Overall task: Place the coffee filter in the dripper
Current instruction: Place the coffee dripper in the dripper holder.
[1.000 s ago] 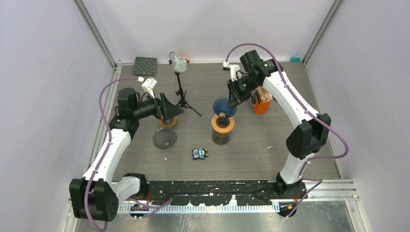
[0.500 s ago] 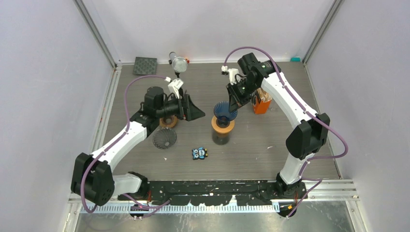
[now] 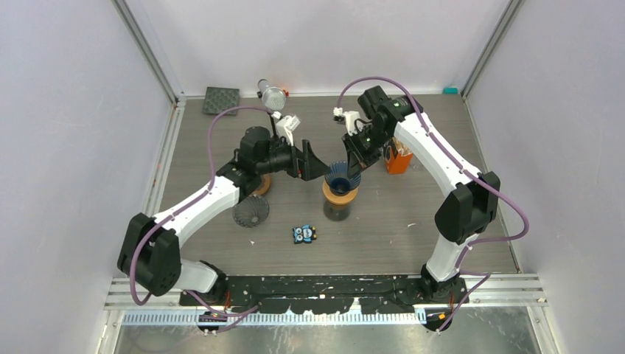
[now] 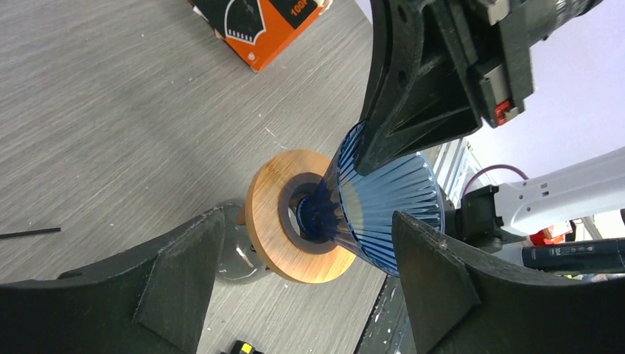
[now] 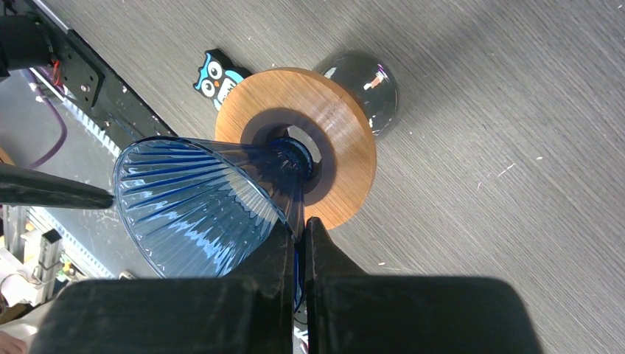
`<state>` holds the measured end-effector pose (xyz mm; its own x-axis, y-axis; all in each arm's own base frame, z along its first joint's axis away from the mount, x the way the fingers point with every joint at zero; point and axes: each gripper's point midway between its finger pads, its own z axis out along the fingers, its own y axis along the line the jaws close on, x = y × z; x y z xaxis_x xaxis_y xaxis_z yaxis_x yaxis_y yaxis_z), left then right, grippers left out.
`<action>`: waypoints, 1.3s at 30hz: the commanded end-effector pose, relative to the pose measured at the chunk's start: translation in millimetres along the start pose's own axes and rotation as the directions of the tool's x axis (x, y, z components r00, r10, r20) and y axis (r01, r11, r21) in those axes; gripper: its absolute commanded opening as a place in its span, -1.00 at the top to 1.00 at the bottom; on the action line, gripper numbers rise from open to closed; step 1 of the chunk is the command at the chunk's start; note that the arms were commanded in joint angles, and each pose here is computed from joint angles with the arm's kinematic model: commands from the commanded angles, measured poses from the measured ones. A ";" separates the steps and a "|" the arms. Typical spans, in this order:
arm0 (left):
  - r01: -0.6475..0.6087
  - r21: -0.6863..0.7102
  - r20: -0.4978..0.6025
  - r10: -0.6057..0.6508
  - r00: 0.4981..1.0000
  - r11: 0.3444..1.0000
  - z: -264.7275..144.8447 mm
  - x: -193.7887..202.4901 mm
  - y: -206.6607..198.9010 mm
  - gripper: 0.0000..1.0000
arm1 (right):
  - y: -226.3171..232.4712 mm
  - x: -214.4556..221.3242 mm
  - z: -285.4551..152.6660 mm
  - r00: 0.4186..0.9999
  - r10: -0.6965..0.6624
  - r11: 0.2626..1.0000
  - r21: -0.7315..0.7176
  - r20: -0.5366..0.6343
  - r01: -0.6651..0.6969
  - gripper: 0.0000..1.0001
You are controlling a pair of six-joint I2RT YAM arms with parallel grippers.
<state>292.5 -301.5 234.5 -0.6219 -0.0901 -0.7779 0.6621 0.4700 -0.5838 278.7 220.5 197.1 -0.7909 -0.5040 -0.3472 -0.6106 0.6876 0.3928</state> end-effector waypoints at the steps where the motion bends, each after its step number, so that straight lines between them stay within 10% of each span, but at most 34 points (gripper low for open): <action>1: -0.081 0.004 0.056 0.081 0.995 0.997 9.9 -18.0 -5.0 -0.71 | 1.9 -1.3 -1.0 1.000 -0.015 1.000 0.005 0.013 0.015 0.99; 39: -0.093 -0.082 -0.067 0.087 0.994 0.992 22.3 55.2 31.8 -0.61 | -22.4 8.5 32.1 0.998 -0.059 0.988 0.140 -0.003 0.059 0.99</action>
<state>287.6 -319.5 194.3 -0.5934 -0.0430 -0.8038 0.6901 0.4867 -0.5356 279.2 223.9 182.7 -0.7579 -0.5125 -0.4037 -0.6424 0.6942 0.3248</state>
